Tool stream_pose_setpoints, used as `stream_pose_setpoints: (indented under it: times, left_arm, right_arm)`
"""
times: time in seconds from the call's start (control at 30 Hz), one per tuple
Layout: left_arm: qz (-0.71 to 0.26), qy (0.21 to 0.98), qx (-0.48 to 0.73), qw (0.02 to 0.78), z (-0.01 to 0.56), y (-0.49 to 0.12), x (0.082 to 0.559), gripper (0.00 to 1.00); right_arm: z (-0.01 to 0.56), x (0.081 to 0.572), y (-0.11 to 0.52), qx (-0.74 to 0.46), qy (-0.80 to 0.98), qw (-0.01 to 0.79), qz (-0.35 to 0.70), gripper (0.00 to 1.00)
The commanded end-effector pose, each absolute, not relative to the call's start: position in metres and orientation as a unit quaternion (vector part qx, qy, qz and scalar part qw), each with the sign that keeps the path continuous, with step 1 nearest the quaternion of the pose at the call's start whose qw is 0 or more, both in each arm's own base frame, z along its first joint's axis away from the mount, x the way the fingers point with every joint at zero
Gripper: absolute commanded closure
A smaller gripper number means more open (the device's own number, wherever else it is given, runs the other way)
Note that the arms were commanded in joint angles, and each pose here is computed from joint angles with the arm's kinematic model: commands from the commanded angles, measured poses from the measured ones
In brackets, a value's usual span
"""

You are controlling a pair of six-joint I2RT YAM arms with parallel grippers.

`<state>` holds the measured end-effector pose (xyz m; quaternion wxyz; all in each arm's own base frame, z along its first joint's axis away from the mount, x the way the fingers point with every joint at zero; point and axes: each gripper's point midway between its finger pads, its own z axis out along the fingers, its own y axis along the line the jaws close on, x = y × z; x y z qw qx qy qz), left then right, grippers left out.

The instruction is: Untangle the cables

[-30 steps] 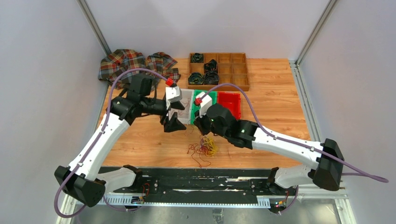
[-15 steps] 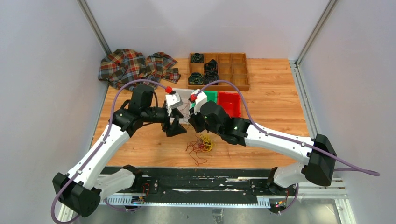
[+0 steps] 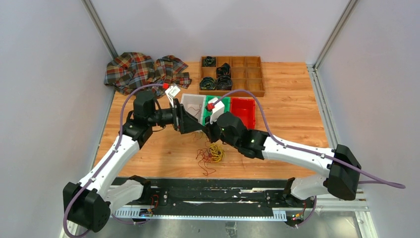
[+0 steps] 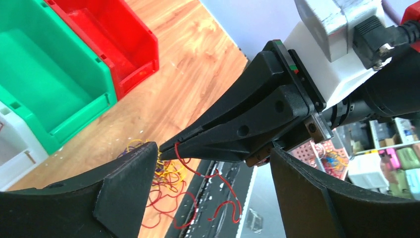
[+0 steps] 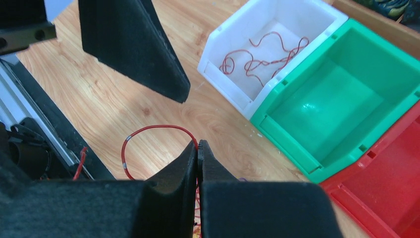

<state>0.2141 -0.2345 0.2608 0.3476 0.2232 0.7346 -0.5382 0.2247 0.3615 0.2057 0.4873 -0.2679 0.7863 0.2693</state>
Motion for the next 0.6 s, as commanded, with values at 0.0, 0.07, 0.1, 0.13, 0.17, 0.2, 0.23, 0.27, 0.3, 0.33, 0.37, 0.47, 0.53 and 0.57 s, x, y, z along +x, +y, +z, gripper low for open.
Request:
stream_pose_setpoints:
  times: [0.0,0.07,0.1,0.13,0.17,0.2,0.23,0.27,0.3,0.33,0.37,0.47,0.53,0.57]
  left_arm:
    - [-0.575,0.711,0.203,0.349,0.286,-0.238,0.209,0.13]
    - [-0.563,0.723,0.199,0.348,0.276,-0.237,0.213,0.16]
    - [-0.556,0.73,0.196,0.346,0.272,-0.236,0.215,0.18]
    - [-0.55,0.738,0.19,0.342,0.268,-0.235,0.217,0.2]
    - [-0.545,0.744,0.186,0.337,0.264,-0.235,0.219,0.24]
    - [-0.541,0.751,0.186,0.331,0.26,-0.234,0.22,0.27]
    - [-0.538,0.756,0.186,0.322,0.258,-0.234,0.219,0.31]
    - [-0.535,0.76,0.186,0.319,0.255,-0.234,0.22,0.36]
    - [-0.53,0.764,0.185,0.317,0.253,-0.233,0.22,0.41]
    - [-0.527,0.764,0.188,0.32,0.253,-0.232,0.22,0.46]
    - [-0.523,0.765,0.189,0.326,0.252,-0.231,0.221,0.5]
    - [-0.519,0.768,0.182,0.327,0.251,-0.231,0.223,0.64]
    - [-0.517,0.77,0.178,0.33,0.252,-0.231,0.227,0.68]
    - [-0.517,0.769,0.177,0.331,0.253,-0.231,0.229,0.69]
  right_arm:
    - [0.235,0.232,0.359,-0.233,0.764,0.529,0.286,0.99]
    - [0.237,0.232,0.36,-0.233,0.763,0.533,0.283,0.99]
    - [0.238,0.232,0.36,-0.234,0.761,0.535,0.281,0.99]
    - [0.239,0.233,0.359,-0.232,0.76,0.538,0.28,0.99]
    - [0.241,0.234,0.359,-0.231,0.759,0.541,0.279,0.99]
    - [0.241,0.234,0.359,-0.23,0.759,0.542,0.278,0.99]
    - [0.241,0.235,0.359,-0.229,0.759,0.543,0.277,0.99]
    - [0.242,0.235,0.358,-0.228,0.758,0.545,0.276,0.99]
    - [0.244,0.235,0.358,-0.227,0.757,0.546,0.278,0.99]
    - [0.243,0.236,0.358,-0.227,0.757,0.547,0.277,0.99]
    - [0.244,0.235,0.359,-0.227,0.756,0.547,0.278,0.99]
    - [0.245,0.234,0.362,-0.23,0.754,0.546,0.284,0.99]
    - [0.244,0.233,0.363,-0.233,0.753,0.545,0.285,0.99]
    - [0.244,0.232,0.364,-0.234,0.753,0.545,0.286,0.99]
